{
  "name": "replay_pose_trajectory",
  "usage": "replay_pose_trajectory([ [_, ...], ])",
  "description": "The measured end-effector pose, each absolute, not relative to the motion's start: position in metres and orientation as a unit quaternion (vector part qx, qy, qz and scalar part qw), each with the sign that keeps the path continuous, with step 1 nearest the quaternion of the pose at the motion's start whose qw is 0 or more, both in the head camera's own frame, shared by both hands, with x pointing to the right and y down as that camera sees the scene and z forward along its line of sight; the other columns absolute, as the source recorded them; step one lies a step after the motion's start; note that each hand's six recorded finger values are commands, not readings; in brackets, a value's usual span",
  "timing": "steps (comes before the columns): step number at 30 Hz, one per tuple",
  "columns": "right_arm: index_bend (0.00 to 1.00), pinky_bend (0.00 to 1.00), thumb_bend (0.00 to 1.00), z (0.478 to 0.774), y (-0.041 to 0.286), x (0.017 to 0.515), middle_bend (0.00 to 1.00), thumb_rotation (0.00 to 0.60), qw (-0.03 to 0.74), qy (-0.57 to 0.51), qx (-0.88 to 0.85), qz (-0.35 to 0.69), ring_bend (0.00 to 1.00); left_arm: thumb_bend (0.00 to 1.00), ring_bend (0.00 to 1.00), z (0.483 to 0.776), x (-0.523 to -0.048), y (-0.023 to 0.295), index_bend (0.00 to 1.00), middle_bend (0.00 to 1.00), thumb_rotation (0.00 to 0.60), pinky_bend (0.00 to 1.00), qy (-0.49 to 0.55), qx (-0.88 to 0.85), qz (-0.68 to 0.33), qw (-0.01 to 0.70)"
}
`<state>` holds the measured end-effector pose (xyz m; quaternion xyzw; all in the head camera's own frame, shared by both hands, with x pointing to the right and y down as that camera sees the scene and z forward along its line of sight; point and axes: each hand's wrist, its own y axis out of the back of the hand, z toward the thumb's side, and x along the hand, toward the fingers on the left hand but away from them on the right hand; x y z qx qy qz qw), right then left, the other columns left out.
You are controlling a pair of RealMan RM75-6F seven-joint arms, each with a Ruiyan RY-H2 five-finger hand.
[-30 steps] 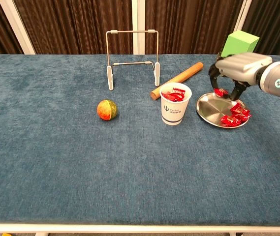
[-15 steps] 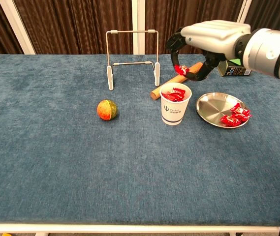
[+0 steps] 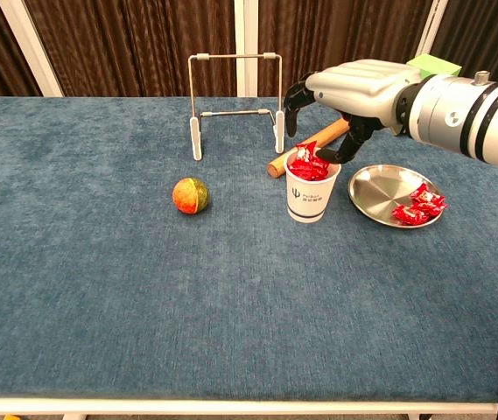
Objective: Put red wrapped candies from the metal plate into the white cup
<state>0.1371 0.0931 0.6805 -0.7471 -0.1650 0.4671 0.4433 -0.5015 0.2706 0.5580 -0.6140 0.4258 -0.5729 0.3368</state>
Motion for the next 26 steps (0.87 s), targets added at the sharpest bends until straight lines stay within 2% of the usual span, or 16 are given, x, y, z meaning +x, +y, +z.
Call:
replay_pose_trajectory([
  [5,0.31,0.01,0.29,0.676,0.088,0.156,0.12,0.6,0.442,-0.178,-0.738,0.478,0.0,0.0,0.11,0.558,-0.502,0.271,0.32,0.19,0.6,0.19,0.428,-0.612,-0.573,0.336],
  [13,0.31,0.04,0.28,0.658,0.087,0.223,0.13,0.6,0.424,-0.232,-0.711,0.511,0.0,0.0,0.11,0.556,-0.505,0.271,0.32,0.19,0.6,0.19,0.433,-0.607,-0.575,0.336],
  [17,0.19,0.05,0.29,0.64,0.094,0.265,0.12,0.6,0.424,-0.271,-0.688,0.523,0.0,0.0,0.11,0.554,-0.509,0.27,0.32,0.19,0.6,0.19,0.435,-0.601,-0.581,0.335],
  [22,0.02,0.06,0.3,0.606,0.127,0.329,0.05,0.6,0.426,-0.323,-0.653,0.536,0.0,0.0,0.11,0.553,-0.513,0.268,0.32,0.19,0.6,0.19,0.438,-0.591,-0.589,0.335],
  [26,0.0,0.04,0.31,0.58,0.166,0.37,0.04,0.6,0.419,-0.362,-0.631,0.543,0.0,0.0,0.11,0.552,-0.51,0.266,0.32,0.19,0.6,0.19,0.435,-0.59,-0.592,0.336],
])
